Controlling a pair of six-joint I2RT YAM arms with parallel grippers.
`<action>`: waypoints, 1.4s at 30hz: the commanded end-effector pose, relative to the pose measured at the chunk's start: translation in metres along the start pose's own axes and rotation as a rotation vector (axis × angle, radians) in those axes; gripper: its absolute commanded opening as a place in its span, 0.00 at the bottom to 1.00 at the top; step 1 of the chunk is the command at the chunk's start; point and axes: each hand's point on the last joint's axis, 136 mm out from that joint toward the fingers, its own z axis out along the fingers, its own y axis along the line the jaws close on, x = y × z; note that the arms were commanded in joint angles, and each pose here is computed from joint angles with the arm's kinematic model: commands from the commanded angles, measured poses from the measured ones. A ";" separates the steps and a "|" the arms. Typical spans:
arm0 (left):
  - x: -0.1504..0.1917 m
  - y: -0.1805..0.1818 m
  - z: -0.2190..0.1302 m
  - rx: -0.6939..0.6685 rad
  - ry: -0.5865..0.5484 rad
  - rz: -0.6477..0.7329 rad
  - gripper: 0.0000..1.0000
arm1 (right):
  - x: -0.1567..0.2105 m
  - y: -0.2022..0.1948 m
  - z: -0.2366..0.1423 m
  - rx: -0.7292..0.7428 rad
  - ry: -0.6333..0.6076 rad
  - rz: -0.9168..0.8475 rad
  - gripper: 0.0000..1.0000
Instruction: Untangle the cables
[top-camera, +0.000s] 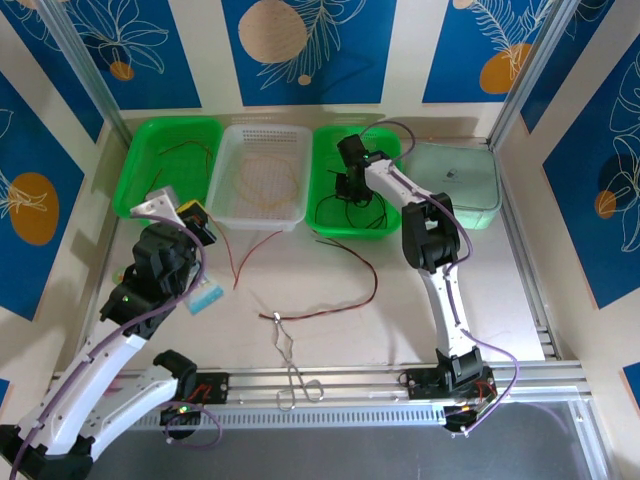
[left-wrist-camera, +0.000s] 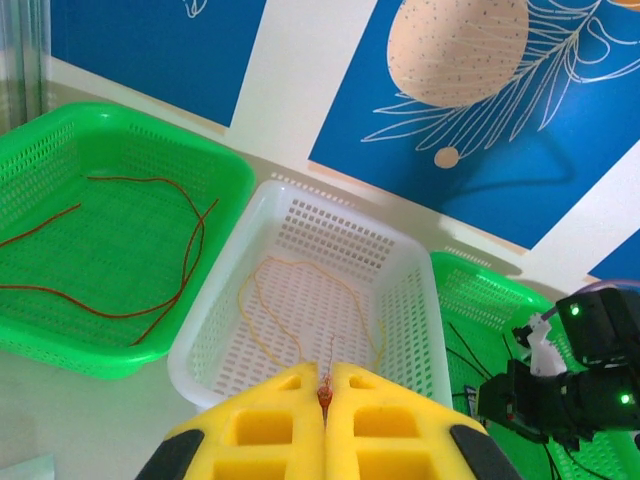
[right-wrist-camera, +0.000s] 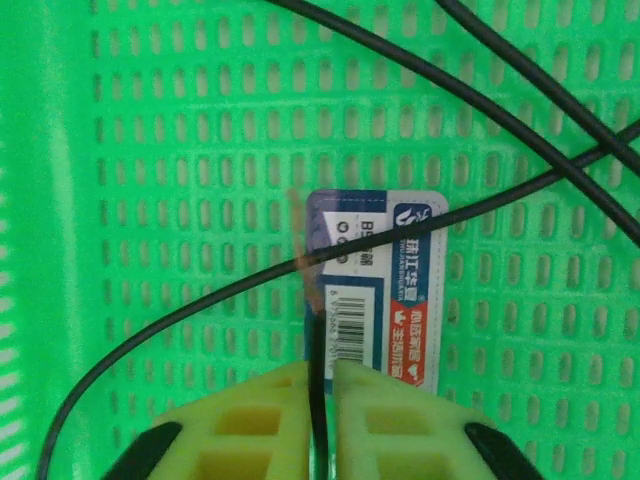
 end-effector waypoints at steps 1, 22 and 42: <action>-0.023 -0.010 -0.010 0.037 -0.033 -0.002 0.00 | -0.025 0.009 -0.040 -0.074 -0.037 0.035 0.41; -0.190 -0.117 -0.001 0.166 -0.380 0.276 0.00 | -0.007 0.002 -0.239 -0.259 -0.326 0.044 0.97; -0.344 -0.120 0.022 0.020 -0.681 0.355 0.00 | 0.040 -0.030 -0.290 -0.264 -0.406 0.040 0.98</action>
